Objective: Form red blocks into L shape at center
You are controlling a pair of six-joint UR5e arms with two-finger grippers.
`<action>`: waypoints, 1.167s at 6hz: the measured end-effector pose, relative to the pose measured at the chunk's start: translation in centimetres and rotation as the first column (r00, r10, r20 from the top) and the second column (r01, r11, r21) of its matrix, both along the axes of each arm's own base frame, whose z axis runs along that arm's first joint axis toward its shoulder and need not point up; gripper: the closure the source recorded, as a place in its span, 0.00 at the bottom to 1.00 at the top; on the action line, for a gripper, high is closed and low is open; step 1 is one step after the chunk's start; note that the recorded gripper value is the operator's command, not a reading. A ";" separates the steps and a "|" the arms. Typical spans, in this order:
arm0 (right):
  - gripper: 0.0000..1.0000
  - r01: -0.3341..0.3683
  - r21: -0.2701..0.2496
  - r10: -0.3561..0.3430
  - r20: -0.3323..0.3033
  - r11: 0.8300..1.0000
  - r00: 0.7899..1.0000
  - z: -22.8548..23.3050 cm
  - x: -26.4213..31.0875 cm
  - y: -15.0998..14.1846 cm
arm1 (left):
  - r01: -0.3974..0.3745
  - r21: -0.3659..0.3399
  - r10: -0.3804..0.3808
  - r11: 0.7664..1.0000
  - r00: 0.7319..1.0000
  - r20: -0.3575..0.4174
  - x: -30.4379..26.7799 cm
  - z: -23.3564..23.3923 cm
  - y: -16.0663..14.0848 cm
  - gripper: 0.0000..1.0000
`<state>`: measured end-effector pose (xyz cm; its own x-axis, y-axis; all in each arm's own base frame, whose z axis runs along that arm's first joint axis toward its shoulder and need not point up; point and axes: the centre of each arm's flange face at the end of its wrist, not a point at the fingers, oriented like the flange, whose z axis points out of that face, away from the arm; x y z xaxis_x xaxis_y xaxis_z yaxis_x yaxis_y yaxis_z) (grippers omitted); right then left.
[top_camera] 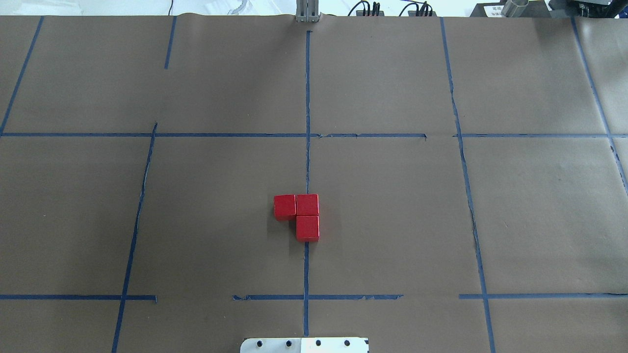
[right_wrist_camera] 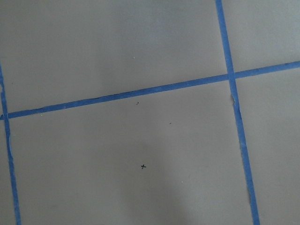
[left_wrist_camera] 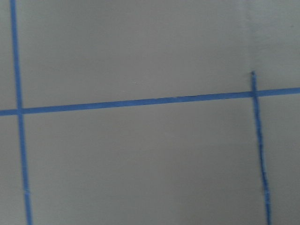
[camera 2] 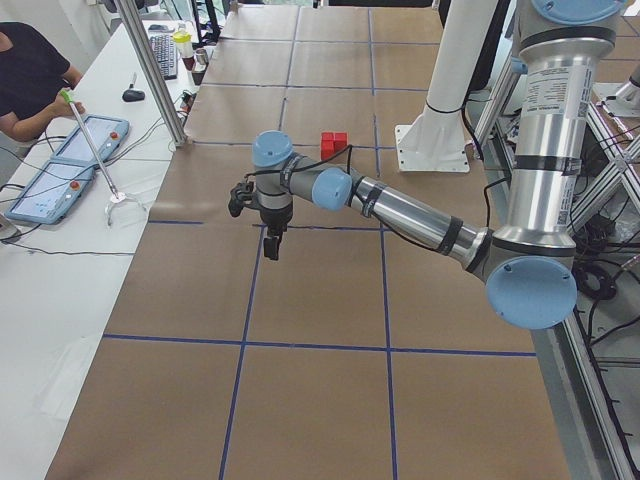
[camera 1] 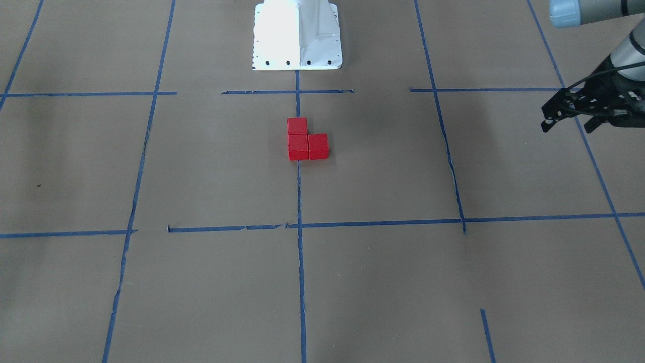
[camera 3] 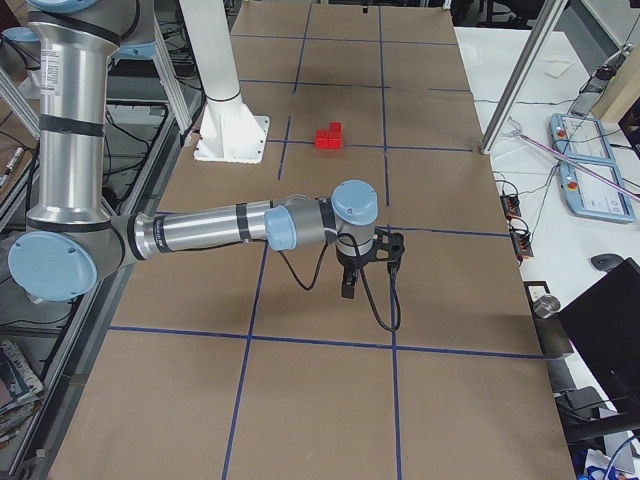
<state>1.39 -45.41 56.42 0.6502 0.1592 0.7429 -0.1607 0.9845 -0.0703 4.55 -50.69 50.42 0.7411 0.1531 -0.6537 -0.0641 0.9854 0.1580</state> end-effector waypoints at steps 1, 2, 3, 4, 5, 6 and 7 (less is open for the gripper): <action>0.00 0.003 -0.001 -0.003 -0.003 1.000 1.000 0.8 0.6 0.6 | -0.014 -0.009 0.014 1.000 1.000 -0.012 -4.0 4.1 -0.2 0.00; 0.00 0.017 0.009 -0.017 -0.006 1.000 1.000 1.4 1.0 1.2 | -0.020 -0.030 0.018 0.999 0.998 -0.064 -7.6 8.2 0.6 0.00; 0.00 0.031 0.023 -0.031 -0.008 0.999 0.999 1.6 1.1 1.4 | -0.021 -0.036 0.017 0.999 0.995 -0.100 -9.7 10.6 1.8 0.00; 0.00 0.037 0.032 -0.036 -0.008 0.999 0.999 1.7 1.1 1.5 | -0.019 -0.044 0.014 0.999 0.994 -0.109 -10.4 11.7 2.7 0.00; 0.00 0.039 0.035 -0.038 -0.007 0.999 0.999 1.8 1.1 1.8 | -0.018 -0.046 0.013 0.999 0.994 -0.109 -10.6 11.9 3.0 0.00; 0.00 0.040 0.034 -0.040 -0.006 0.999 0.999 1.9 1.1 2.0 | -0.018 -0.044 0.013 0.999 0.994 -0.107 -10.6 11.7 2.8 0.00; 0.00 0.041 0.032 -0.041 -0.005 0.999 0.999 1.9 1.1 2.0 | -0.017 -0.038 0.013 0.999 0.995 -0.100 -10.6 11.4 2.6 0.00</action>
<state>2.46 -43.38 58.31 0.6590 0.1079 0.7443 -0.1200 0.9921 -0.0375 -6.09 -48.05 61.87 0.6698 0.1372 -0.7297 -0.0652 0.9898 0.1263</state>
